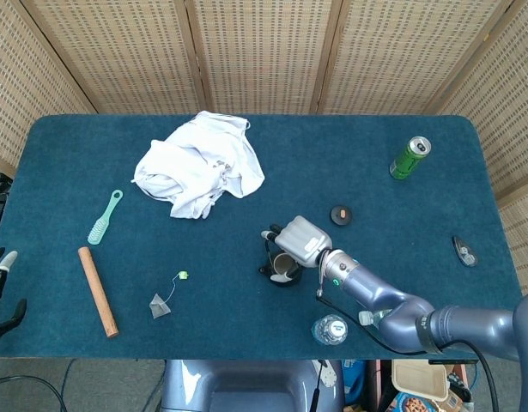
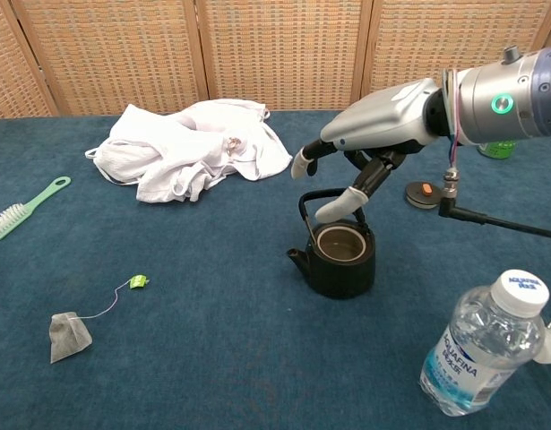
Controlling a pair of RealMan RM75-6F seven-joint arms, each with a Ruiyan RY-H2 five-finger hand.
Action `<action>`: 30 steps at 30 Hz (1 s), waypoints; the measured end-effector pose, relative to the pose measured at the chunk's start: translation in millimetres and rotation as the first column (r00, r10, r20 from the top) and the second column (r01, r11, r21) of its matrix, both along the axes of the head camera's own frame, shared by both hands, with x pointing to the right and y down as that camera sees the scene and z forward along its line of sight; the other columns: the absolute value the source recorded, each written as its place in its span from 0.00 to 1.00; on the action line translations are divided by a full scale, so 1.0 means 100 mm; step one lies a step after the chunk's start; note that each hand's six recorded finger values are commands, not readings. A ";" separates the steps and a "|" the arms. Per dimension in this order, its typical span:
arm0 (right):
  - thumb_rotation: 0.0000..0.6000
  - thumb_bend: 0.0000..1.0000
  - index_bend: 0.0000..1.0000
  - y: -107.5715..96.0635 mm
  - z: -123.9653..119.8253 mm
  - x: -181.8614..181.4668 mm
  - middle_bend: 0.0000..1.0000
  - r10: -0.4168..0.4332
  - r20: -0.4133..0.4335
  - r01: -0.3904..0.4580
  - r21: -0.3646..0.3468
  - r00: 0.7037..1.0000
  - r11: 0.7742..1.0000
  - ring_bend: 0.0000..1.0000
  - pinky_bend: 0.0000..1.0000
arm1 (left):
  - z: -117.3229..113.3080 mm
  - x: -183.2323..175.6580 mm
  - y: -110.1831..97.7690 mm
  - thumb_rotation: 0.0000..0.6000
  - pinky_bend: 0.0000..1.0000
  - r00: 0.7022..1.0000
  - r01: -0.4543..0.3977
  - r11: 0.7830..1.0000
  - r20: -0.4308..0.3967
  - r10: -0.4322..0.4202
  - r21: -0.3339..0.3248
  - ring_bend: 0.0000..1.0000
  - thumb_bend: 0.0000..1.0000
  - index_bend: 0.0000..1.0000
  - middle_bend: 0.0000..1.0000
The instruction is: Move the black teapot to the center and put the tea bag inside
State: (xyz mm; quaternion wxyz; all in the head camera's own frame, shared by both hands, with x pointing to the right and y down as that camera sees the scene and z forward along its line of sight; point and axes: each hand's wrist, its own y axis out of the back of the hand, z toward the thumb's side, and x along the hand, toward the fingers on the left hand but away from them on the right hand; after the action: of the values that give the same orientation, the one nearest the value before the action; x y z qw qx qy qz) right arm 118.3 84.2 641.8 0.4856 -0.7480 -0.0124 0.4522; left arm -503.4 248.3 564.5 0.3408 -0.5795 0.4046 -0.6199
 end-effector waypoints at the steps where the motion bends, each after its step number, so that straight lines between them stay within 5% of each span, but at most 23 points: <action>1: 0.16 0.19 0.12 -0.01 -0.01 0.00 0.23 0.003 0.006 -0.003 0.004 1.000 1.000 0.60 0.65 | 0.00 0.00 0.00 1.00 0.00 1.000 0.000 1.000 0.000 0.000 0.000 0.00 0.43 0.00 0.00; 8: 0.15 0.18 0.12 -0.06 -0.06 0.03 0.21 0.029 0.032 -0.030 0.019 0.999 0.999 0.35 0.56 | -0.01 0.01 0.00 1.00 0.00 1.000 -0.001 1.000 0.002 0.001 0.001 0.00 0.43 0.00 0.00; 16: 0.18 0.18 0.12 -0.19 -0.17 0.21 0.24 0.099 0.057 -0.103 0.067 0.993 0.992 0.32 0.49 | -0.04 0.02 -0.05 1.00 0.00 1.000 -0.012 1.000 0.006 0.012 0.010 0.00 0.43 0.00 0.00; 17: 0.23 0.18 0.13 -0.21 -0.19 0.24 0.24 0.114 0.060 -0.118 0.071 0.992 0.991 0.31 0.49 | -0.04 0.02 -0.05 1.00 0.00 1.000 -0.014 1.000 0.006 0.013 0.011 0.00 0.43 0.00 0.00; 21: 0.76 0.19 0.14 -0.27 -0.26 0.39 0.29 0.168 0.074 -0.175 0.091 0.983 0.980 0.31 0.49 | -0.04 0.03 -0.08 1.00 0.00 1.000 -0.018 1.000 0.005 0.018 0.014 0.00 0.43 0.00 0.00; 24: 0.89 0.23 0.16 -0.30 -0.31 0.51 0.30 0.215 0.088 -0.224 0.110 0.973 0.968 0.31 0.49 | -0.05 0.04 -0.10 1.00 0.00 1.000 -0.024 1.000 0.004 0.024 0.017 0.00 0.43 0.00 0.00; 30: 0.97 0.32 0.20 -0.33 -0.43 1.02 0.31 0.386 0.113 -0.400 0.152 0.916 0.904 0.31 0.49 | -0.05 0.14 -0.22 1.00 0.00 0.998 -0.070 0.997 -0.002 0.070 0.031 0.00 0.43 0.00 0.00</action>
State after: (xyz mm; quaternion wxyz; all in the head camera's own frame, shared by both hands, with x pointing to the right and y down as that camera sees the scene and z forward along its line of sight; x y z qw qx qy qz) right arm 219.8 51.6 598.4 0.4462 -0.7031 -0.2212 0.5075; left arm -489.5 226.8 559.3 0.3703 -0.5892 0.3941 -0.6004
